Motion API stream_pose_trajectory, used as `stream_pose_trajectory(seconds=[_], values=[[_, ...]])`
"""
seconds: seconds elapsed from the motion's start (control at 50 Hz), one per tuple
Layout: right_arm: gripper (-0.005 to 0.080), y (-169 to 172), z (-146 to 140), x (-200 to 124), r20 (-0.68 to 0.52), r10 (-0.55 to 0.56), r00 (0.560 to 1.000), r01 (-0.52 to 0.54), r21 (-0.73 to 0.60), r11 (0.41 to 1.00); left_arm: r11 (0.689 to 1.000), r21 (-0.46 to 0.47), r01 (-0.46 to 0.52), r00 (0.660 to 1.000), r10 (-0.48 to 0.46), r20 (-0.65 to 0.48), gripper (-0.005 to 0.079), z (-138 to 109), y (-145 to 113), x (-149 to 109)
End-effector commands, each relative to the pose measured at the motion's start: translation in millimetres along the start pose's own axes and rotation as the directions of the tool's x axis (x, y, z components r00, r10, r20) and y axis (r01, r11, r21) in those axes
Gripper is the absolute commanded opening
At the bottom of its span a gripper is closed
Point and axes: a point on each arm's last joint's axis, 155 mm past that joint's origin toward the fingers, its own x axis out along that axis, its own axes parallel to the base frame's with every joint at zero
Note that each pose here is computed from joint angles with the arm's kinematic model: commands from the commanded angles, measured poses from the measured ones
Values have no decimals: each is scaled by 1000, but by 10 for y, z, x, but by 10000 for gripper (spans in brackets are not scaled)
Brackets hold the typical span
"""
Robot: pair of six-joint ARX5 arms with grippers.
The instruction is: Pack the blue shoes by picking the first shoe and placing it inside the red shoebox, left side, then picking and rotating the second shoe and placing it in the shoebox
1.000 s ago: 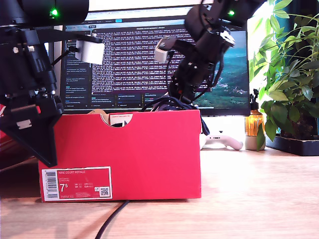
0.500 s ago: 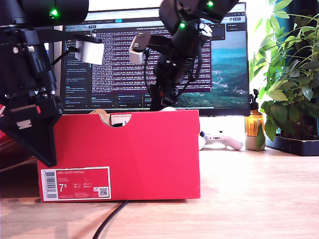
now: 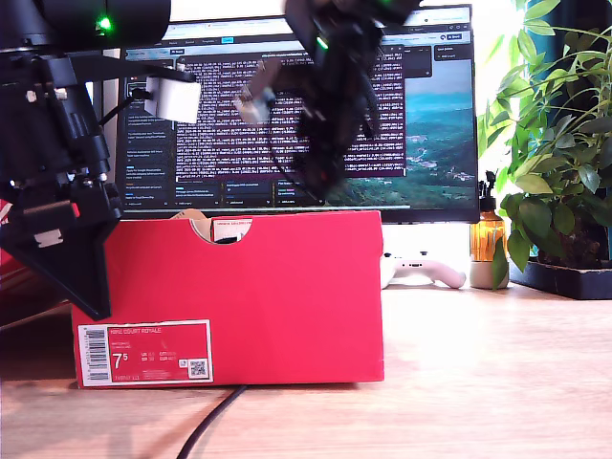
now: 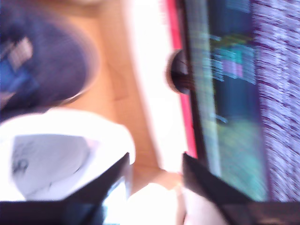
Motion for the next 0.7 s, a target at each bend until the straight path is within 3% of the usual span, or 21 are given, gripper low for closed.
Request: stream_pose_trajectory(seconds=[0.0,0.12,0.3,0.44,0.68], values=[[-2,-317,123,-245,25,-61,998,57,135,989,1000,-9,8,1000,-8,18,-18,54,-12,26],[-2,-459,17,-398,-21,-71,997,73,319,945,999,-7,37,999,-37,28,-18,72,-65,24],[-2,-529,-405,-564,-119,-7,993,66,502,863,998,-50,43,999,-42,11,-15,29,-80,21],[-2,-573,-736,-646,-173,55,983,63,611,789,995,-79,58,998,-60,-30,-13,-72,-132,16],[-2,-644,-1040,-785,-168,143,975,21,716,698,988,-141,65,995,-75,-66,-10,-199,-172,-75]])
